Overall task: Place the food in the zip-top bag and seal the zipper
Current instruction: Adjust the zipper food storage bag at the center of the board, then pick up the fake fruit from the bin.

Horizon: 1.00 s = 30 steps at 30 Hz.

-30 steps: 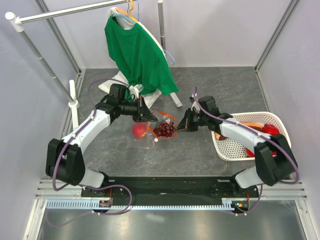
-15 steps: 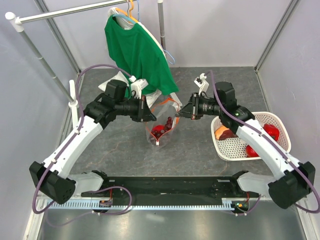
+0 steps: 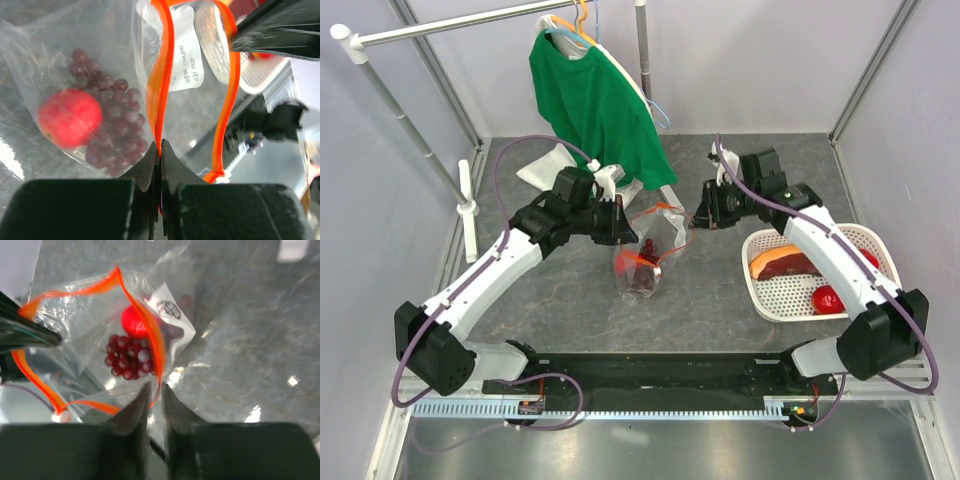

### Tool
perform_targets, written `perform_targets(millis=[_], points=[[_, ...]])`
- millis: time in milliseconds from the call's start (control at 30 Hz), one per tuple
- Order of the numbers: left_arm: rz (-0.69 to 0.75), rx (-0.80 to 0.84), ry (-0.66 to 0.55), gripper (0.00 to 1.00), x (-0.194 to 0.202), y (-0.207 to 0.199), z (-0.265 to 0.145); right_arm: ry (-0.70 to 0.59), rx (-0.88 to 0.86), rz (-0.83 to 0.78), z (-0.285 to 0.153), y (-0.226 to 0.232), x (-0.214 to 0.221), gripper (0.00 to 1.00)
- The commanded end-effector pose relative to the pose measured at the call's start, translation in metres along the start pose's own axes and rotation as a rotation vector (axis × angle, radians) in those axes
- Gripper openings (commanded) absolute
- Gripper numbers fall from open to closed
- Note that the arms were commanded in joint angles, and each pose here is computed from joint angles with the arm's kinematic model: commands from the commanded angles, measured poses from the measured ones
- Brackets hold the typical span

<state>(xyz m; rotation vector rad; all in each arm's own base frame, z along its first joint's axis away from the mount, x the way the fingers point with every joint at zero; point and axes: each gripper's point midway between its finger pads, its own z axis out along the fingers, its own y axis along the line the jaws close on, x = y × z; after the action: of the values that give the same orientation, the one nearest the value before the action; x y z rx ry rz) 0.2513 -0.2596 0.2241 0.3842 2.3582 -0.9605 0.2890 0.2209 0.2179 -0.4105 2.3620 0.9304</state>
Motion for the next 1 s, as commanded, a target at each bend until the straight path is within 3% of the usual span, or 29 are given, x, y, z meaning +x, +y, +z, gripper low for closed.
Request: perform_targets(millis=[0,100,200,300,433,633,800,967], points=[[-0.044,-0.049,-0.121,0.02,-0.036,0.002,0.004,-0.005,0.133,-0.21,-0.033,-0.021,-0.028,0.69],[-0.073,-0.042,-0.091,0.02,-0.029,0.008,0.01,0.032,0.234,-0.335,-0.057,-0.037,-0.035,0.9],[-0.088,-0.022,-0.076,0.02,-0.023,0.01,0.011,0.072,0.35,-0.383,-0.089,-0.063,-0.034,0.98],[-0.072,-0.004,-0.08,0.02,-0.022,0.008,0.009,0.141,0.468,-0.362,-0.125,-0.103,-0.023,0.98],[-0.062,0.007,-0.071,0.02,-0.019,0.007,0.008,0.275,0.589,-0.221,-0.186,-0.174,0.024,0.98],[-0.064,0.029,-0.056,0.02,-0.019,0.004,0.009,0.489,0.696,-0.113,-0.245,-0.231,0.092,0.98],[-0.061,0.034,-0.049,0.02,-0.017,0.003,0.009,0.589,0.665,-0.005,-0.243,-0.23,0.129,0.98],[-0.044,0.041,-0.054,0.02,-0.019,0.002,0.008,0.655,0.745,0.109,-0.234,-0.241,0.171,0.98]])
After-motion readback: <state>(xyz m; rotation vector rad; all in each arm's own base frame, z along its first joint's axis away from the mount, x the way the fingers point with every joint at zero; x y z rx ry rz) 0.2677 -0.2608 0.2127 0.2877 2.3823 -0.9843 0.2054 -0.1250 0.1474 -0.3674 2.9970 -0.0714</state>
